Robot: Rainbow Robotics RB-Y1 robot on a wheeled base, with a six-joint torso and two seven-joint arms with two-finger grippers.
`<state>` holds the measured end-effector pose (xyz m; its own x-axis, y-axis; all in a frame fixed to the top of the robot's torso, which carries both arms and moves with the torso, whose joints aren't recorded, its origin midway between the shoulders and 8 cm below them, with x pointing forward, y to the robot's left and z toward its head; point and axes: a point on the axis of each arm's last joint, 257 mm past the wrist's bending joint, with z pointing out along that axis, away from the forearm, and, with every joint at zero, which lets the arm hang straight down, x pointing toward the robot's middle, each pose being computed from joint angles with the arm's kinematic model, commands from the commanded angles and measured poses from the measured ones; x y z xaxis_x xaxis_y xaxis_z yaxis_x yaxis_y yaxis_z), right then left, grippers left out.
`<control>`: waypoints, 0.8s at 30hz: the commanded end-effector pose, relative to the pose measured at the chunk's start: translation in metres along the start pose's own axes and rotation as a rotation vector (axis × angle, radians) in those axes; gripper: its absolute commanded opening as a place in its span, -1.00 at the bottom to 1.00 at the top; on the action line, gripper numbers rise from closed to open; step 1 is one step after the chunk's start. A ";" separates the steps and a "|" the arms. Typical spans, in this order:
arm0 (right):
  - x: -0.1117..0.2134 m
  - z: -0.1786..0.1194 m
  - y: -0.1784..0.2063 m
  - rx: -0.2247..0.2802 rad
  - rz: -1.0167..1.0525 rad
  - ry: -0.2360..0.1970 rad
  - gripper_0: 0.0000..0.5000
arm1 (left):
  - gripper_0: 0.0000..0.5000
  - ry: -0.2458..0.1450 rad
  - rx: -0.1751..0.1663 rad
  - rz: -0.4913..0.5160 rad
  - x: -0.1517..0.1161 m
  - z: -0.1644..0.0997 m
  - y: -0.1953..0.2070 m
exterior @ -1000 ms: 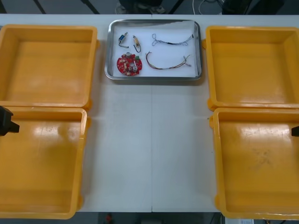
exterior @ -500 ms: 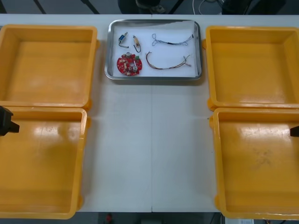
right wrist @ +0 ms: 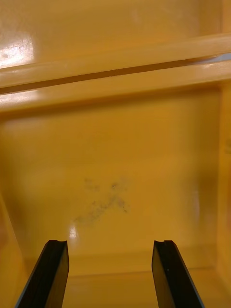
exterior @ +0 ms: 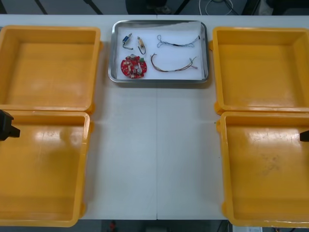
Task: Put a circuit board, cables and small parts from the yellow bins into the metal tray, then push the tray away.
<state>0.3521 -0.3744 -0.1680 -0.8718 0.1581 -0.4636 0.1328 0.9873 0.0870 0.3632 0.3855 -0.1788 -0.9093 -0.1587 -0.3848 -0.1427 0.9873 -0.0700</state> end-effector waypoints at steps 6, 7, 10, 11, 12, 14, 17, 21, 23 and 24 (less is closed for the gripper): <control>-0.004 -0.009 -0.001 0.026 -0.040 -0.014 1.00 | 1.00 -0.019 -0.038 0.117 -0.002 -0.013 0.012; -0.004 -0.009 -0.001 0.026 -0.040 -0.014 1.00 | 1.00 -0.019 -0.038 0.117 -0.002 -0.013 0.012; -0.004 -0.009 -0.001 0.026 -0.040 -0.014 1.00 | 1.00 -0.019 -0.038 0.117 -0.002 -0.013 0.012; -0.004 -0.009 -0.001 0.026 -0.040 -0.014 1.00 | 1.00 -0.019 -0.038 0.117 -0.002 -0.013 0.012; -0.004 -0.009 -0.001 0.026 -0.040 -0.014 1.00 | 1.00 -0.019 -0.038 0.117 -0.002 -0.013 0.012; -0.004 -0.009 -0.001 0.026 -0.040 -0.014 1.00 | 1.00 -0.019 -0.038 0.117 -0.002 -0.013 0.012; -0.004 -0.009 -0.001 0.026 -0.040 -0.014 1.00 | 1.00 -0.019 -0.038 0.117 -0.002 -0.013 0.012; -0.004 -0.009 -0.001 0.026 -0.040 -0.014 1.00 | 1.00 -0.019 -0.038 0.117 -0.002 -0.013 0.012; -0.004 -0.009 -0.001 0.026 -0.040 -0.014 1.00 | 1.00 -0.019 -0.038 0.117 -0.002 -0.013 0.012; -0.004 -0.009 -0.001 0.026 -0.040 -0.014 1.00 | 1.00 -0.019 -0.038 0.117 -0.002 -0.013 0.012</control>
<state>0.3521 -0.3744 -0.1680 -0.8719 0.1581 -0.4636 0.1327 0.9873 0.0871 0.3632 0.3855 -0.1788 -0.9093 -0.1587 -0.3848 -0.1426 0.9873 -0.0700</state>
